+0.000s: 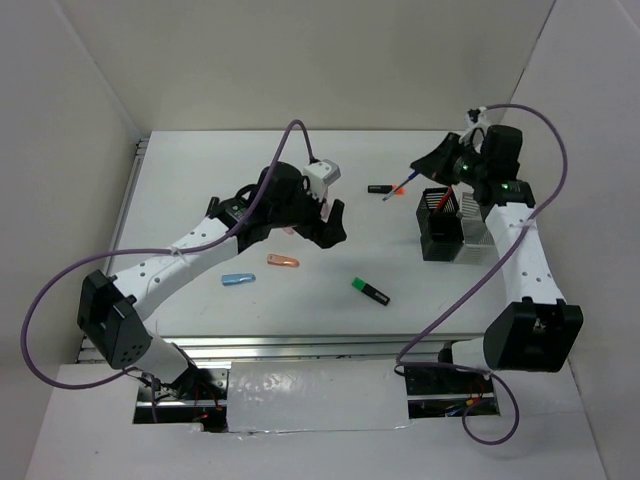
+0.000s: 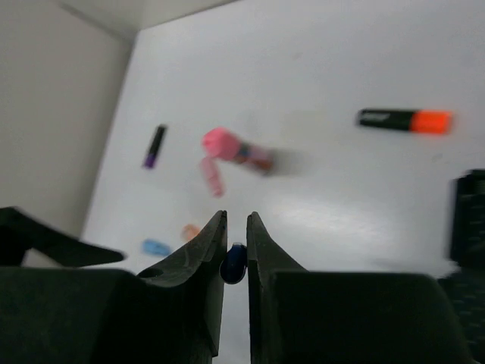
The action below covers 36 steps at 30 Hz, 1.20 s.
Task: Sort the stationery into containers
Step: Place the pen in the storage box.
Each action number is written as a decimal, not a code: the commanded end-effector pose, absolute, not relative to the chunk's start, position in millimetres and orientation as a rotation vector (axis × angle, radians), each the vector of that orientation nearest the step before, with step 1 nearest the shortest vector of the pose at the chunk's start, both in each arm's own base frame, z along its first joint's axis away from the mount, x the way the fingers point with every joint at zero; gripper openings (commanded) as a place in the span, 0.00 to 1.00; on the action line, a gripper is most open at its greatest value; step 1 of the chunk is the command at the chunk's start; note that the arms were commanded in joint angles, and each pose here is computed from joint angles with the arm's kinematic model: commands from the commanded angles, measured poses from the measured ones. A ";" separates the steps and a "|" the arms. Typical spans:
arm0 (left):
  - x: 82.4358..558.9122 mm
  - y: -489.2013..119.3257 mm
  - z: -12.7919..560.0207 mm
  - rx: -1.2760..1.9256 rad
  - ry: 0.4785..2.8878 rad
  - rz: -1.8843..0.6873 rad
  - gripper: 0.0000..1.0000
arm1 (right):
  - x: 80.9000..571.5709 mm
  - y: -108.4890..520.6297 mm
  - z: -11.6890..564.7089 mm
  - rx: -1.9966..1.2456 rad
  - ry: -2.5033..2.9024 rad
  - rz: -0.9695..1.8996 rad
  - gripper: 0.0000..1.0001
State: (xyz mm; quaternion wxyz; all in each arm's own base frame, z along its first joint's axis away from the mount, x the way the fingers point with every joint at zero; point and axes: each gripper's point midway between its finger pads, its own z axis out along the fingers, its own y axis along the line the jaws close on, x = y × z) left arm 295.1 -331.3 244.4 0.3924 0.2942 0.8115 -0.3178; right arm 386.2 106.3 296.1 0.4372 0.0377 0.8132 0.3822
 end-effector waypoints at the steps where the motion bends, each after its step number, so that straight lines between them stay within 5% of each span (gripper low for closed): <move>1: 308.2 -306.9 257.7 0.713 2.024 -0.698 0.99 | 406.7 47.9 315.4 0.012 1.928 0.522 0.00; 8: 322.8 -291.7 244.1 0.689 2.077 -0.562 0.99 | 439.2 -31.0 306.9 0.064 1.883 0.147 0.00; 22: 345.7 -263.7 235.3 0.604 2.115 -0.379 0.99 | 472.8 -64.7 240.7 0.087 2.038 0.019 0.00; 25: 351.9 -256.6 231.6 0.574 2.141 -0.387 0.99 | 471.8 -59.4 228.4 0.067 2.064 0.041 0.12; 28: 363.8 -244.9 231.6 0.522 2.152 -0.398 0.99 | 470.7 -51.7 219.7 0.047 2.087 0.056 0.39; 36: 363.4 -240.8 233.1 0.658 2.109 -0.579 0.99 | 467.8 -42.0 233.7 0.051 2.076 0.095 0.52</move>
